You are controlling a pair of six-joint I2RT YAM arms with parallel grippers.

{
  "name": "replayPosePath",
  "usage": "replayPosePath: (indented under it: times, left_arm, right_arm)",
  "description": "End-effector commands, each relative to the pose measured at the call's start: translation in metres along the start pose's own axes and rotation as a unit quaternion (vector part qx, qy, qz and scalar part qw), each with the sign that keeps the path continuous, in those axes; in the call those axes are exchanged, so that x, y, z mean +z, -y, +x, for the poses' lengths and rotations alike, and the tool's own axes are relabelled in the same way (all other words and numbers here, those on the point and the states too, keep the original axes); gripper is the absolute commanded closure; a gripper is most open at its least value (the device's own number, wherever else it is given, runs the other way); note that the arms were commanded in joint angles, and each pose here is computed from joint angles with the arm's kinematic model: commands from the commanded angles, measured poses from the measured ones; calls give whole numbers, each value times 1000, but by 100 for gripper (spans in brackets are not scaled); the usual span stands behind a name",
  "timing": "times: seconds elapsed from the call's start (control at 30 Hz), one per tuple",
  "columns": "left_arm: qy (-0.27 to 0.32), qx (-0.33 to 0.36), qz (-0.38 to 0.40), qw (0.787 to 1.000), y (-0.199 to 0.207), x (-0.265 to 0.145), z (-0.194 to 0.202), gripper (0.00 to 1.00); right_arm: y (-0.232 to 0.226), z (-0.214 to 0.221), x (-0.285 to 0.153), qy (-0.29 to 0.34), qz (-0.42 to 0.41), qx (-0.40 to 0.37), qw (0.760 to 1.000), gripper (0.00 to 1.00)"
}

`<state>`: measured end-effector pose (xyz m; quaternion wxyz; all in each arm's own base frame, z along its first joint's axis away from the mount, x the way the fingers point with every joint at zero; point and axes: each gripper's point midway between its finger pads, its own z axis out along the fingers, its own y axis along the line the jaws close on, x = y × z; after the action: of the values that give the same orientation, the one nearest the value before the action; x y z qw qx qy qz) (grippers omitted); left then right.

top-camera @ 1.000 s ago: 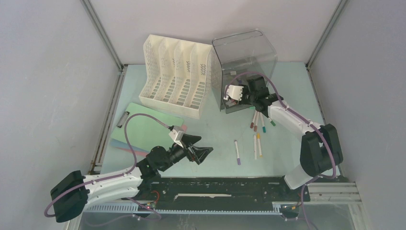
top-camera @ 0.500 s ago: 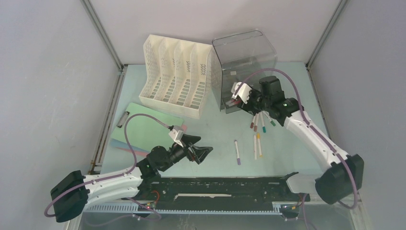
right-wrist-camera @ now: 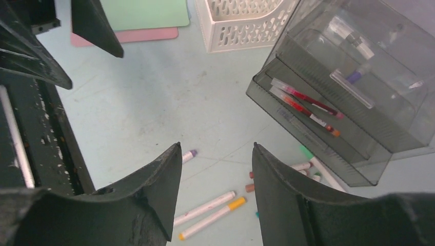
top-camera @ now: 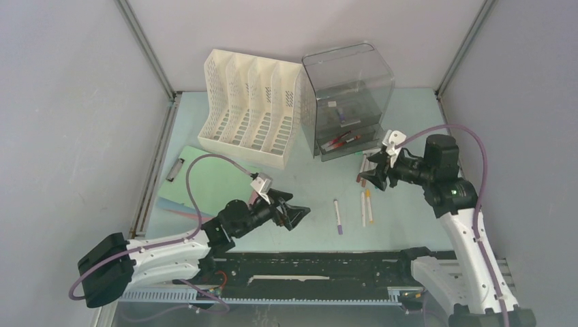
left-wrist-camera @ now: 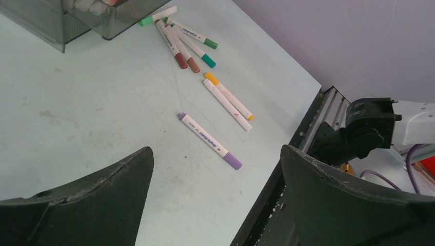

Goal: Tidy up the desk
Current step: Place the stationery in the drawer, then close the drawer in the storage box.

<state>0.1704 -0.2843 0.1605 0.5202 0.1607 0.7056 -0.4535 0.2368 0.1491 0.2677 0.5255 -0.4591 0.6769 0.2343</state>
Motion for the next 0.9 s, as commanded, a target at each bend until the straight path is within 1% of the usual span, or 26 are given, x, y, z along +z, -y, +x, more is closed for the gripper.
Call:
replayPosePath:
  times: [0.0, 0.2, 0.47, 0.63, 0.77, 0.87]
  left_arm:
    - [3, 9, 28, 1000, 19, 16, -20, 0]
    - [-46, 22, 56, 997, 37, 41, -18, 0]
    - [-119, 36, 77, 989, 52, 80, -8, 0]
    - [-154, 46, 69, 985, 52, 103, -1, 0]
    - [-191, 55, 55, 979, 46, 120, 12, 2]
    - [-206, 67, 42, 975, 41, 132, 16, 4]
  right_arm:
    - [-12, -10, -6, 46, -25, 22, 998, 40]
    - [4, 1, -12, 38, 6, 55, 998, 40]
    - [20, 5, -22, 29, 58, 57, 996, 39]
    - [30, 8, -26, 31, 81, 69, 994, 39]
    - [38, 11, -28, 28, 101, 81, 991, 39]
    - [41, 12, -29, 28, 110, 88, 990, 39]
